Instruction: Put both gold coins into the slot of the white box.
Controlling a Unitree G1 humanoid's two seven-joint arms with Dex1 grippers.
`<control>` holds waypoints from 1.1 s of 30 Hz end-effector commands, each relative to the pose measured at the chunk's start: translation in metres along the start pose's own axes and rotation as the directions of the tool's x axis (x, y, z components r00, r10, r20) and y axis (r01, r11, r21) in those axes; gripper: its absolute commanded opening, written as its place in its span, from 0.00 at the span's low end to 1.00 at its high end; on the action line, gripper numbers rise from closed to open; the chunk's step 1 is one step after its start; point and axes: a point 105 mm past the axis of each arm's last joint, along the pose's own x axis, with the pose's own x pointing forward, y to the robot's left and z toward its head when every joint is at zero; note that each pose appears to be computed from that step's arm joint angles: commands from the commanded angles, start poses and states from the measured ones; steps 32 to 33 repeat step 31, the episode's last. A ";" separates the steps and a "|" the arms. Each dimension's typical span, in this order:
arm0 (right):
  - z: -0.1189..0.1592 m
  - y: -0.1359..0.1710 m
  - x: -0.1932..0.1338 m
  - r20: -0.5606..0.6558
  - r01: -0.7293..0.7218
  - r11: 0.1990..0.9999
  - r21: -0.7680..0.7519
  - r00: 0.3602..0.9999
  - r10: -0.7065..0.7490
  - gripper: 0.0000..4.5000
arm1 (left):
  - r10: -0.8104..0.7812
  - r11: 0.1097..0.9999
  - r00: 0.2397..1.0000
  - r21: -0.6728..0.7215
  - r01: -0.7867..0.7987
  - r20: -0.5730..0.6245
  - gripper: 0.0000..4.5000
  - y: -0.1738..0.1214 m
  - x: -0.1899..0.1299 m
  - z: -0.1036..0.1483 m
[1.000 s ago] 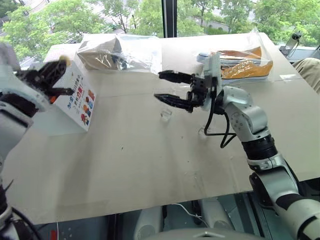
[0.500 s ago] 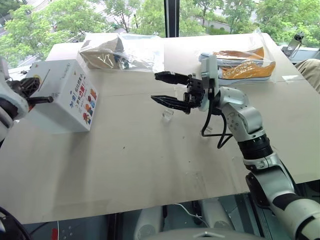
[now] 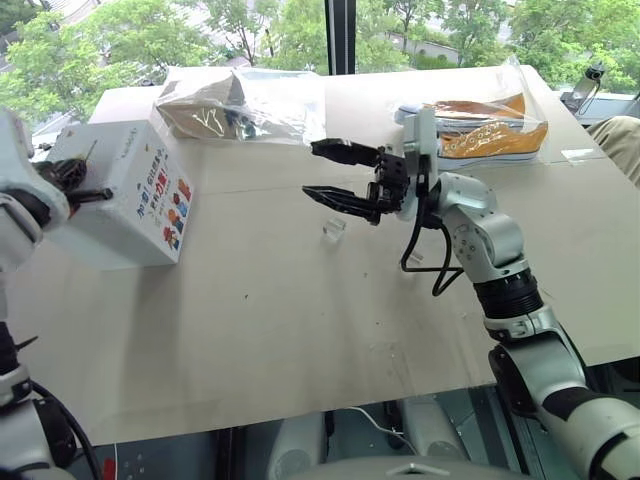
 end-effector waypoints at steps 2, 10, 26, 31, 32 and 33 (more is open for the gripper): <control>0.015 0.001 0.000 0.040 0.001 0.999 -0.052 0.999 0.001 0.73 | 0.052 0.998 0.996 0.025 -0.050 -0.067 0.00 0.012 0.001 -0.016; 0.014 -0.001 -0.003 0.031 0.013 0.999 -0.052 0.999 -0.011 0.74 | -0.039 0.998 0.994 0.056 0.033 0.107 0.44 -0.006 0.001 0.006; -0.052 0.010 -0.162 -0.326 0.303 0.952 0.039 0.904 -0.275 0.74 | -0.627 0.775 0.766 0.008 0.632 0.141 0.44 -0.169 -0.099 -0.087; -0.082 0.023 -0.223 -0.476 0.392 0.920 -0.004 0.808 -0.347 0.74 | -0.699 0.715 0.715 0.035 0.698 0.000 0.44 -0.189 -0.109 -0.141; -0.082 0.023 -0.223 -0.476 0.392 0.920 -0.004 0.808 -0.347 0.74 | -0.699 0.715 0.715 0.035 0.698 0.000 0.44 -0.189 -0.109 -0.141; -0.082 0.023 -0.223 -0.476 0.392 0.920 -0.004 0.808 -0.347 0.74 | -0.699 0.715 0.715 0.035 0.698 0.000 0.44 -0.189 -0.109 -0.141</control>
